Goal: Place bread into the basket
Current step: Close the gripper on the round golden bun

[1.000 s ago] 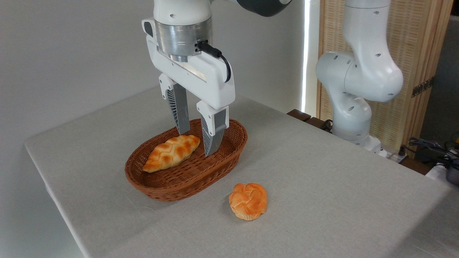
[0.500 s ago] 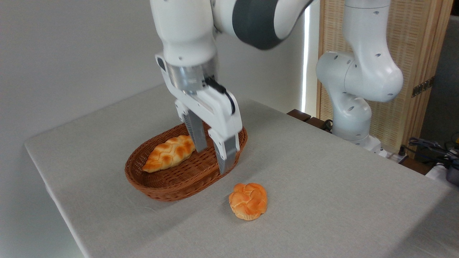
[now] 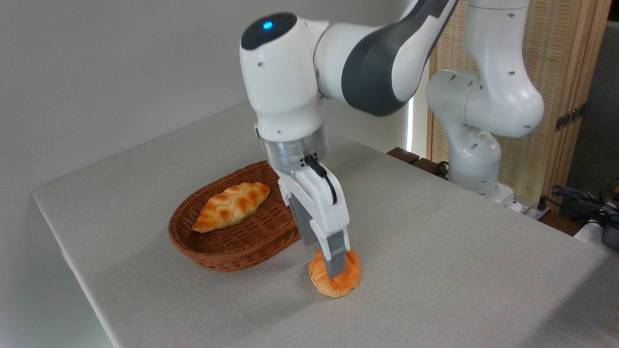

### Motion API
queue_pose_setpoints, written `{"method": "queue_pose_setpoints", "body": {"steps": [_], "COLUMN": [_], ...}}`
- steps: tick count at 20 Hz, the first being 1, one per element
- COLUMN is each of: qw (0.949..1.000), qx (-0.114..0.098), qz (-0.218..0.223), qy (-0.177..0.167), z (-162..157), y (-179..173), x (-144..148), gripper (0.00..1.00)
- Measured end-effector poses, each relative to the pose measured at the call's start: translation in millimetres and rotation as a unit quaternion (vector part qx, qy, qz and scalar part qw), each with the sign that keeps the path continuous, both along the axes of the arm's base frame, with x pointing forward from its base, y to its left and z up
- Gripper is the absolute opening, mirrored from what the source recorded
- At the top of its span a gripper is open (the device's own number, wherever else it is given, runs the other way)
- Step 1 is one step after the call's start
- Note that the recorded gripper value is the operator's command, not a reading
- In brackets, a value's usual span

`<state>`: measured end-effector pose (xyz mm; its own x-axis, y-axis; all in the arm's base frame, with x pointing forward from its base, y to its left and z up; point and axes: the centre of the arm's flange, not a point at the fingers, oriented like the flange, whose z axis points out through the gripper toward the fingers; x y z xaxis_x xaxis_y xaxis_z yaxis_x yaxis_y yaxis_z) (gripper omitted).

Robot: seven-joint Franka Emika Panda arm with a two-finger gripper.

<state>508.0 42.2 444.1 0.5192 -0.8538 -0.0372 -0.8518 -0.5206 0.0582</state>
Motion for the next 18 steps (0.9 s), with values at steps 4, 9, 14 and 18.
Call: {"method": "queue_pose_setpoints", "body": {"steps": [4, 9, 14, 18], "qw": [0.9996, 0.9994, 0.9991, 0.9990], "qx": [0.013, 0.013, 0.012, 0.013], "qz": [-0.021, -0.026, -0.034, -0.037], "qy": [0.012, 0.020, 0.021, 0.021], "z": [-19, -27, -28, -28], "y": [1, 0, -2, -4], "x": [-4, -6, -6, -6], "gripper": [1.00, 0.61, 0.45, 0.45]}}
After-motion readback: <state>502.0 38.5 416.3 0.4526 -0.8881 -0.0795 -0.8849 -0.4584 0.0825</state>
